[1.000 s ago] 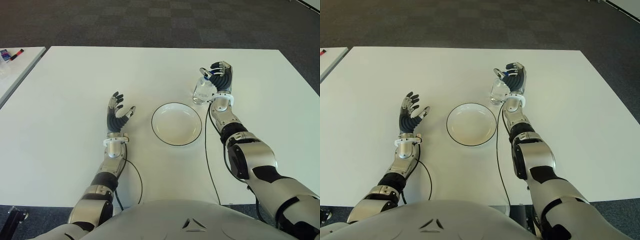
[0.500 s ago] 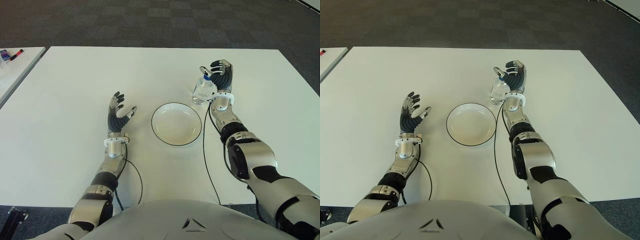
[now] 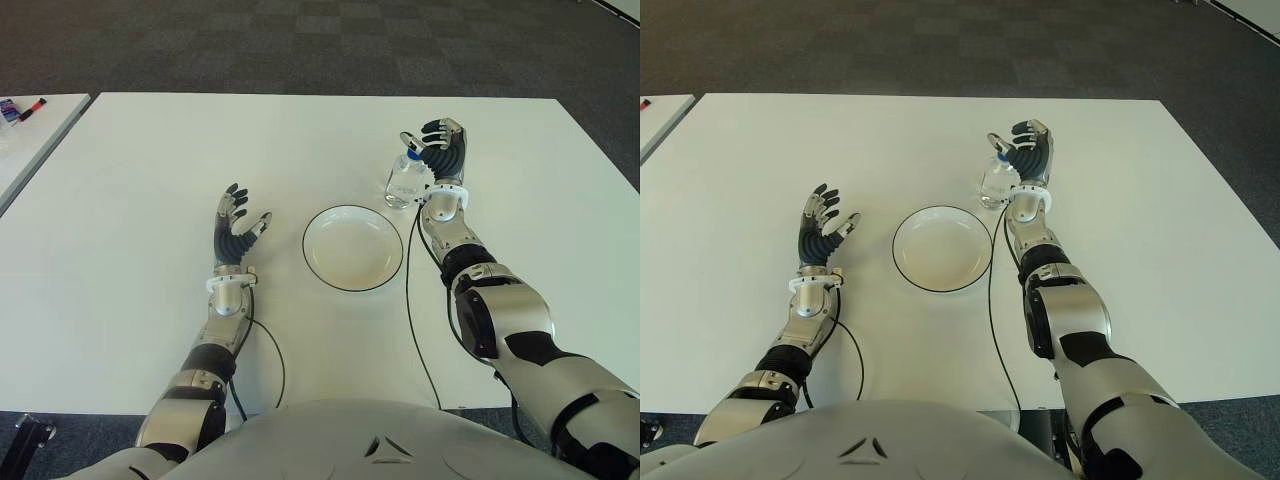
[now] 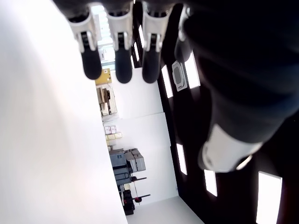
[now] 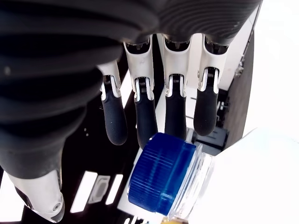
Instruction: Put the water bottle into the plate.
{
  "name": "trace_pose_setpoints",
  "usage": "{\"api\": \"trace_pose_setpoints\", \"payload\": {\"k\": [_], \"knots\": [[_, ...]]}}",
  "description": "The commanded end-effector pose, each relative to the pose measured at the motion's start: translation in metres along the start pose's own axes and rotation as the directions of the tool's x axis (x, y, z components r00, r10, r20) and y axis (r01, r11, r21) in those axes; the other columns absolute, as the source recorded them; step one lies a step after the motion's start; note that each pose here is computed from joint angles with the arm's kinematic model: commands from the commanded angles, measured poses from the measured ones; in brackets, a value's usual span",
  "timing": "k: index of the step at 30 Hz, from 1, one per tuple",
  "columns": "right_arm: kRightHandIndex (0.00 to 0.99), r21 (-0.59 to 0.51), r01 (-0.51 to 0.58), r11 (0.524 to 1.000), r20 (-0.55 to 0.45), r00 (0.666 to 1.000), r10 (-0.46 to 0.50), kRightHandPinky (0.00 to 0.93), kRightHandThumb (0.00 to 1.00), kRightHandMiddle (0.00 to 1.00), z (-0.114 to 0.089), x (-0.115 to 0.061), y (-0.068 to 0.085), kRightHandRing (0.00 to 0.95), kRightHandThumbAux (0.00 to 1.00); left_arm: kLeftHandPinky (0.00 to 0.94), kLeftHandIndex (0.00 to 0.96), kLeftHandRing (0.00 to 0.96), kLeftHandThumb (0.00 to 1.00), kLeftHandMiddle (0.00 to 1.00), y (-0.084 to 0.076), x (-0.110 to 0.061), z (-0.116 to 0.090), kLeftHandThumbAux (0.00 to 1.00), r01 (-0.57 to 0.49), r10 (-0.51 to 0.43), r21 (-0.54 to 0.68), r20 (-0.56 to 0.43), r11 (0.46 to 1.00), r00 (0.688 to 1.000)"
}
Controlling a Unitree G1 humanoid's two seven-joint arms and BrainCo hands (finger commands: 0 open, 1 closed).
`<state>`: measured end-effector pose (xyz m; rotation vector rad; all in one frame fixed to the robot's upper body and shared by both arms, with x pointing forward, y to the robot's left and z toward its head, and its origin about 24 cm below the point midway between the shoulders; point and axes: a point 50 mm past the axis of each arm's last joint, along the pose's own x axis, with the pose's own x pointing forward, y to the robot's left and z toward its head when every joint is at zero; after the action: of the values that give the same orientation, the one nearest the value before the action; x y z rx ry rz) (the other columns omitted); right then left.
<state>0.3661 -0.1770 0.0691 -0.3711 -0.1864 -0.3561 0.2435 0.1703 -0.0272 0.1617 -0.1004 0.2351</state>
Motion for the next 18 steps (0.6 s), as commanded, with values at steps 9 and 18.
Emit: {"api": "trace_pose_setpoints", "payload": {"k": [9,18], "knots": [[0.406,-0.102,-0.068,0.993,-0.032,0.997,0.065,0.368,0.699,0.352,-0.0027,-0.001,0.0069,0.36,0.718,0.208,0.134,0.189,0.217,0.193,0.0,-0.0125,-0.0106,0.788,-0.01,0.01,0.001,-0.064,1.0,0.998],[0.17,-0.148,-0.129,0.981,-0.072,0.99,0.12,0.294,0.56,0.247,-0.0071,-0.001,0.0081,0.274,0.573,0.204,0.131,0.183,0.21,0.189,0.0003,-0.0132,-0.0099,0.787,-0.011,0.012,0.017,-0.062,1.0,0.998]]}}
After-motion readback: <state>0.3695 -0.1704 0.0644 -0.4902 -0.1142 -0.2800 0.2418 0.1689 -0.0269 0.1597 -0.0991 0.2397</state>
